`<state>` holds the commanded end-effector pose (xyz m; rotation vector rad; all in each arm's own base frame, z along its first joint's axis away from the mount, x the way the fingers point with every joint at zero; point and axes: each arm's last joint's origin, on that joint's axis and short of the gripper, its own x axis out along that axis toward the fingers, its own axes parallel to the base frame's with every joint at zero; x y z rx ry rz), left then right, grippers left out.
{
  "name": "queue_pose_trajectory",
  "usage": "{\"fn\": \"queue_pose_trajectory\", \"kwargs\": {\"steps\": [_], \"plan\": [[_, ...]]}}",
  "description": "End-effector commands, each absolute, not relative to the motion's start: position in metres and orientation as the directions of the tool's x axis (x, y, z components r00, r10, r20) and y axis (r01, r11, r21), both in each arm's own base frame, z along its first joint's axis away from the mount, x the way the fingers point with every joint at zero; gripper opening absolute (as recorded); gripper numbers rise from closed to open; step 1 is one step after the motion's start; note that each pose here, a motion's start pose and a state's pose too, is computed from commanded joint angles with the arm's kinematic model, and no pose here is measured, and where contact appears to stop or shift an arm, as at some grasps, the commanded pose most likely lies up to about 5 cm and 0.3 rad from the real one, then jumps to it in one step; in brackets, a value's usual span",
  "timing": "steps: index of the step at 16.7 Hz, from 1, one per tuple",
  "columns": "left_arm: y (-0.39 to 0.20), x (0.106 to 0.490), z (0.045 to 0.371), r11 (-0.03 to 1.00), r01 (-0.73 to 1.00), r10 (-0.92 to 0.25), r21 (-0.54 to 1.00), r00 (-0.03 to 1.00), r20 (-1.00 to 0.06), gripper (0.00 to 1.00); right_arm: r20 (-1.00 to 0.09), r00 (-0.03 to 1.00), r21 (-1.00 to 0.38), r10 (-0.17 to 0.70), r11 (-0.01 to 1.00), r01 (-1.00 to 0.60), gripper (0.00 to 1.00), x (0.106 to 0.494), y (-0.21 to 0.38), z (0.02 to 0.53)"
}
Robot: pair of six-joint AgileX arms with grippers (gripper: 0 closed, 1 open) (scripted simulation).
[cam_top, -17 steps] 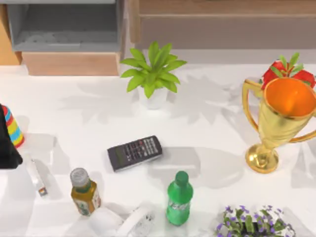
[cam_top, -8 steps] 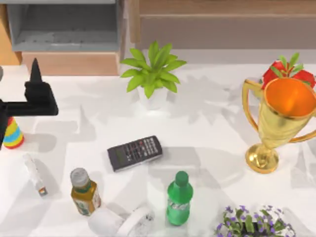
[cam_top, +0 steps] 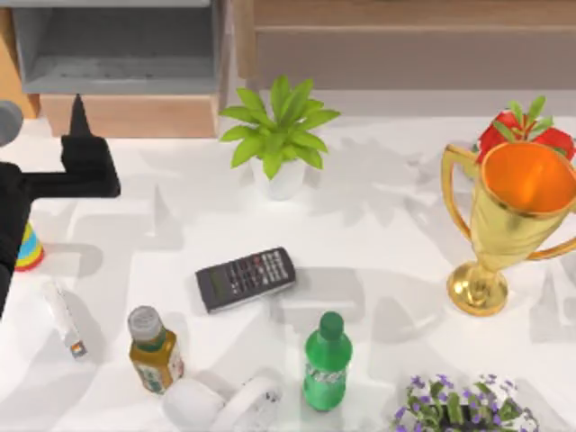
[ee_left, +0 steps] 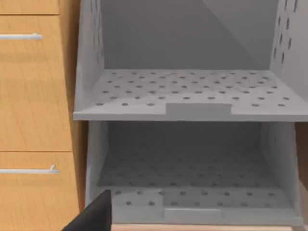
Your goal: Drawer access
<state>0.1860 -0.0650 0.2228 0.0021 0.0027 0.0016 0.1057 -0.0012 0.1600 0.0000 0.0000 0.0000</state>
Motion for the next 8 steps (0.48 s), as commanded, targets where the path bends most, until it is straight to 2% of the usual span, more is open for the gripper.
{"fn": "queue_pose_trajectory", "kwargs": {"steps": [4,8], "plan": [[-0.061,0.209,0.233,0.995,-0.002,0.000,0.100,1.000,0.023,1.00,0.000,1.000,0.000,0.000,1.000,0.000,1.00,0.106,-0.001,0.160],[-0.045,0.267,0.237,0.930,-0.008,-0.004,0.368,0.999,0.033,1.00,0.000,1.000,0.000,0.000,1.000,0.000,1.00,0.106,-0.001,0.160]]}}
